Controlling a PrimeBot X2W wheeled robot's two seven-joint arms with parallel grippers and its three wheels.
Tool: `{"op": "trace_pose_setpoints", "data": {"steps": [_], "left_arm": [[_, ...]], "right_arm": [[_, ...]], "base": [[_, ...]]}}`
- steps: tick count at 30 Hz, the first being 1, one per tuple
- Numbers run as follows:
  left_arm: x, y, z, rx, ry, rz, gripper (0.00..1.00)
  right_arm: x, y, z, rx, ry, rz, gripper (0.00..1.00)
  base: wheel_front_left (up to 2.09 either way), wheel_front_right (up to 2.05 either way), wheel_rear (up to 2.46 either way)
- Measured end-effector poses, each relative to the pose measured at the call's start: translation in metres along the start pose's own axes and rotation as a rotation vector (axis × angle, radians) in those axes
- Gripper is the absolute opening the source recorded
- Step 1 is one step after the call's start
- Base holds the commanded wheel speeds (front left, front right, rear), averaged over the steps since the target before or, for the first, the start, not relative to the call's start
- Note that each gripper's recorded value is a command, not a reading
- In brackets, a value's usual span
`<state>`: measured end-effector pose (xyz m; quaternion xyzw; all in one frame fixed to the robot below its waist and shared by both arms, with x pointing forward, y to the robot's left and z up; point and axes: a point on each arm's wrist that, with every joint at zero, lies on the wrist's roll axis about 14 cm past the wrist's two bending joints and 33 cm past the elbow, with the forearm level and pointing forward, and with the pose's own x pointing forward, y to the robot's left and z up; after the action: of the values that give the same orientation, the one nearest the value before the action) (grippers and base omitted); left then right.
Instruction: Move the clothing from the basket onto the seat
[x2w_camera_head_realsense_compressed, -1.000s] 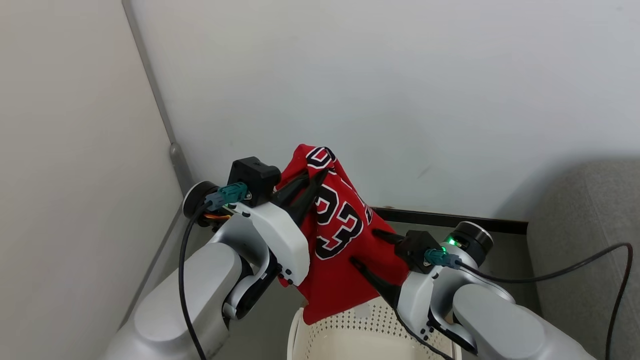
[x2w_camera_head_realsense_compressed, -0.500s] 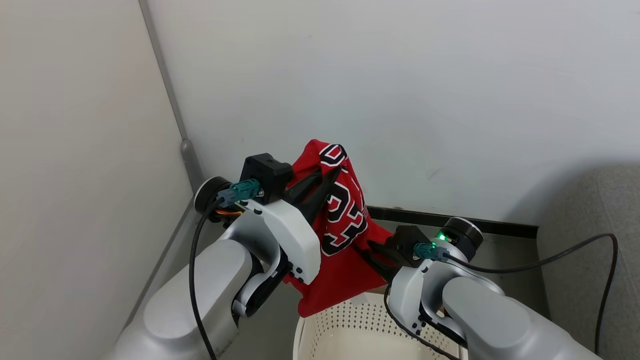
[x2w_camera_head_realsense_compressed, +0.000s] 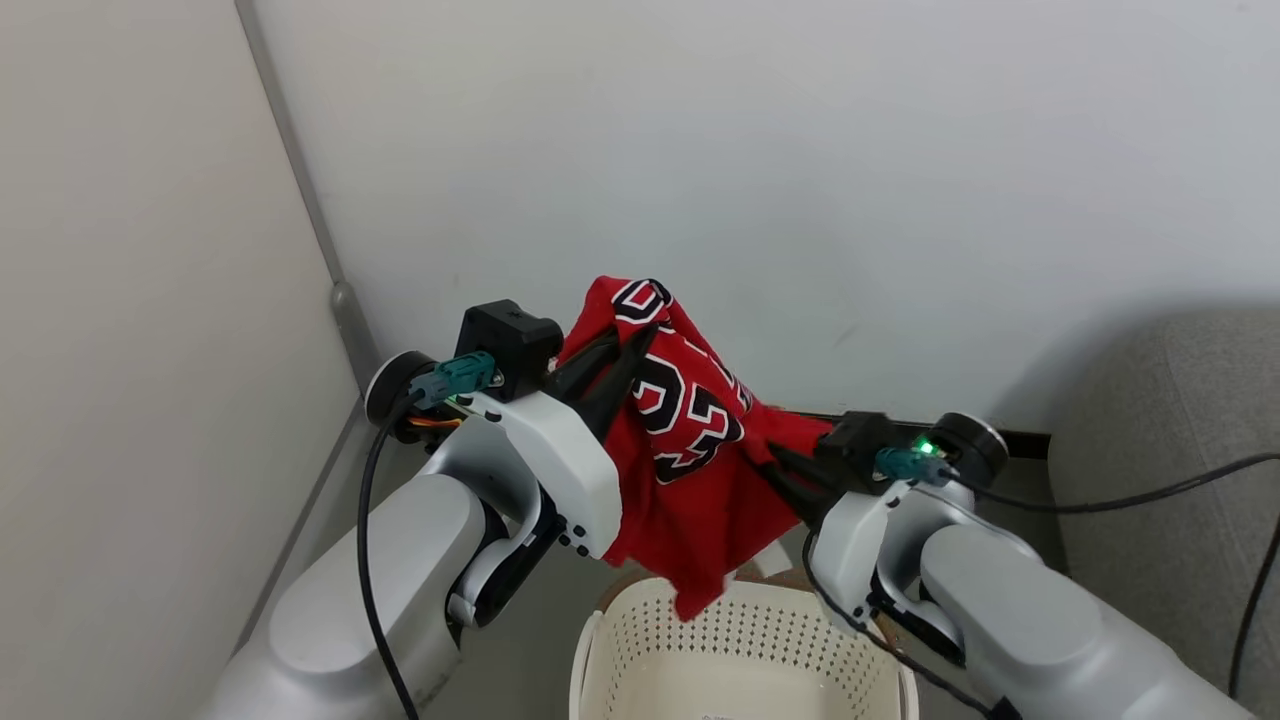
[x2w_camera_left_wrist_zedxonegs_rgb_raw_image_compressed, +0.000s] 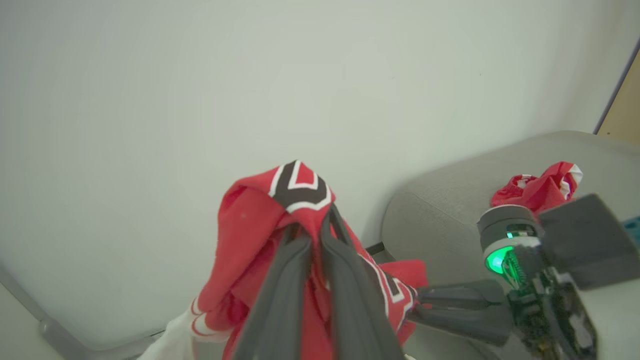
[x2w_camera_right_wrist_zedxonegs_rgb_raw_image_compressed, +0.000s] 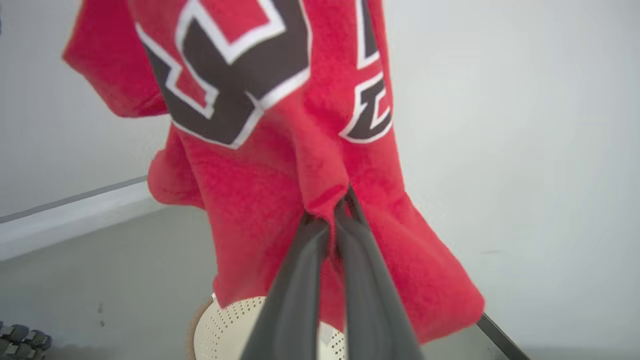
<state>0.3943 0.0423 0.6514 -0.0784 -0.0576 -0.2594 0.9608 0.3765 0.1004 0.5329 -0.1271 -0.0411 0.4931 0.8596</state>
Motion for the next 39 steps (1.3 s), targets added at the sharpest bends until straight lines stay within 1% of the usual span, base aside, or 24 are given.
{"op": "trace_pose_setpoints", "data": {"steps": [1,2,3,7,8,9,10,11,13,19,22,31,39], "left_arm": [[0.001,0.001,-0.002,-0.002,0.004,0.003,0.05],[0.001,0.001,-0.002,-0.002,0.004,0.003,0.08],[0.002,0.001,-0.003,-0.003,0.006,0.003,0.15],[0.004,-0.002,-0.01,-0.027,0.015,-0.007,0.47],[0.005,-0.004,-0.012,-0.031,0.021,-0.011,0.8],[0.006,-0.006,-0.014,-0.034,0.024,-0.016,1.0],[0.007,-0.008,-0.015,-0.038,0.022,-0.022,1.0],[0.01,-0.013,-0.016,-0.051,0.022,-0.037,1.0],[0.012,-0.02,-0.018,-0.062,0.02,-0.055,1.0],[0.02,-0.04,-0.022,-0.075,0.016,-0.114,1.0],[0.024,-0.049,-0.023,-0.081,0.012,-0.142,1.0],[0.029,-0.084,-0.033,-0.109,0.02,-0.246,1.0],[0.033,-0.113,-0.039,-0.132,0.021,-0.336,1.0]], "right_arm": [[-0.005,-0.016,0.004,0.011,-0.015,-0.043,0.0],[-0.005,-0.016,0.004,0.011,-0.015,-0.043,0.0],[-0.008,-0.024,0.007,0.015,-0.028,-0.065,0.0],[-0.021,-0.058,0.023,0.021,-0.08,-0.158,0.0],[-0.026,-0.067,0.026,0.02,-0.092,-0.182,0.0],[-0.031,-0.075,0.028,0.017,-0.099,-0.206,0.0],[-0.036,-0.084,0.03,0.011,-0.106,-0.229,0.0],[-0.047,-0.1,0.035,-0.007,-0.118,-0.275,0.0],[-0.059,-0.116,0.04,-0.026,-0.131,-0.319,0.0],[-0.093,-0.151,0.053,-0.076,-0.16,-0.432,0.0],[-0.111,-0.164,0.053,-0.103,-0.153,-0.483,0.0],[-0.174,-0.181,0.02,-0.094,-0.07,-0.619,0.0],[-0.222,-0.19,0.017,-0.097,-0.059,-0.73,0.0]], "base": [[0.0,0.0,0.0],[0.0,0.0,0.0],[0.0,0.0,0.0],[0.0,0.0,0.0],[0.0,0.0,0.0],[0.0,0.0,0.0],[0.0,0.0,0.0],[0.0,0.0,0.0],[0.0,0.0,0.0],[0.0,0.0,0.0],[0.0,0.0,0.0],[0.0,0.0,0.0],[0.0,0.0,0.0]]}}
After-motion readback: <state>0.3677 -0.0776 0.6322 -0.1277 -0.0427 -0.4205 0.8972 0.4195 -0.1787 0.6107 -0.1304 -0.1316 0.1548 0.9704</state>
